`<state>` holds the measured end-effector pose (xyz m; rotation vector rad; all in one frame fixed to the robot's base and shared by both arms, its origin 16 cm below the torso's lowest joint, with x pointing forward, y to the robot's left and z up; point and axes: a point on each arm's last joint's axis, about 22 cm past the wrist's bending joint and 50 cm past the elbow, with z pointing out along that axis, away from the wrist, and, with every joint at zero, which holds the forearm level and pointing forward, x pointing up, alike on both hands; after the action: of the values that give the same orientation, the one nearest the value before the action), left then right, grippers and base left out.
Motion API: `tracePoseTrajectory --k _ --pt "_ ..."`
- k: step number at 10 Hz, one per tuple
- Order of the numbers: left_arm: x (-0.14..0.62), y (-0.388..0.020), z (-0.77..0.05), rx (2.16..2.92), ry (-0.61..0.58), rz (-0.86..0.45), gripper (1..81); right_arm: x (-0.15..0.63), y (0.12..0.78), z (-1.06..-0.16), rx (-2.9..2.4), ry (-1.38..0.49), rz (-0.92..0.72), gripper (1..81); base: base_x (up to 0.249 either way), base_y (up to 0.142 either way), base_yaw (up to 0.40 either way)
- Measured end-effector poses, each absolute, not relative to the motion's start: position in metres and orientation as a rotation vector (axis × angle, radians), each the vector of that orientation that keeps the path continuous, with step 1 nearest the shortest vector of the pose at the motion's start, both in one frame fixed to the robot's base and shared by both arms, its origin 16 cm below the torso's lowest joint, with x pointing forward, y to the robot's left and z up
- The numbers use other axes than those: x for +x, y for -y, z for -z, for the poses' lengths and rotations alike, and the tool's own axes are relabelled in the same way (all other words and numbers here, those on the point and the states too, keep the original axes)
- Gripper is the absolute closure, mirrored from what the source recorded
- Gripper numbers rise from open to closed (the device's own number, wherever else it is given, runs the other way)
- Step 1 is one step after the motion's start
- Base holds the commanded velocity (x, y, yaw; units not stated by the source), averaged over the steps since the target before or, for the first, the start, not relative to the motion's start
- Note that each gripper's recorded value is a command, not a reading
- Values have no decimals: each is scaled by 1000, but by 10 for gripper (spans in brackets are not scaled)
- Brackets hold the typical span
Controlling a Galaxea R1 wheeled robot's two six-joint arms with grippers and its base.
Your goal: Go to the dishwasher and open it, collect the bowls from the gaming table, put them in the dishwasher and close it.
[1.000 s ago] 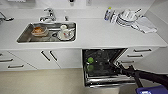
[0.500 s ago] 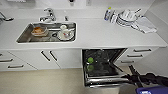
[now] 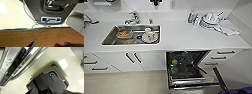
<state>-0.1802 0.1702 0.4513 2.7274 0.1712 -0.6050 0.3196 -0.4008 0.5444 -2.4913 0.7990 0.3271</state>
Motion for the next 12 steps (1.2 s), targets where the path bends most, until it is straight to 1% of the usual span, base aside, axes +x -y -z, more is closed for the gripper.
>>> tracePoseTrajectory --k 1,3,6,8,10,12 --pt "-164 -181 -444 2748 -182 575 10 304 398 -540 -2490 -810 -360 10 0 0 0" --pt "-142 -193 -436 2774 -217 546 10 296 402 -529 -2506 -838 -374 10 0 0 0" --pt "-101 -192 -422 2784 -228 474 10 296 366 -498 -2494 -858 -397 10 0 0 0" --pt "-82 -196 -414 2792 -222 445 10 295 355 -481 -2476 -938 -405 10 0 0 0" --pt "-61 -200 -406 2802 -216 407 10 294 328 -469 -2417 -1010 -428 10 0 0 0" --pt "-45 -205 -397 2810 -210 379 10 313 322 -463 -2377 -1080 -402 10 0 0 0"
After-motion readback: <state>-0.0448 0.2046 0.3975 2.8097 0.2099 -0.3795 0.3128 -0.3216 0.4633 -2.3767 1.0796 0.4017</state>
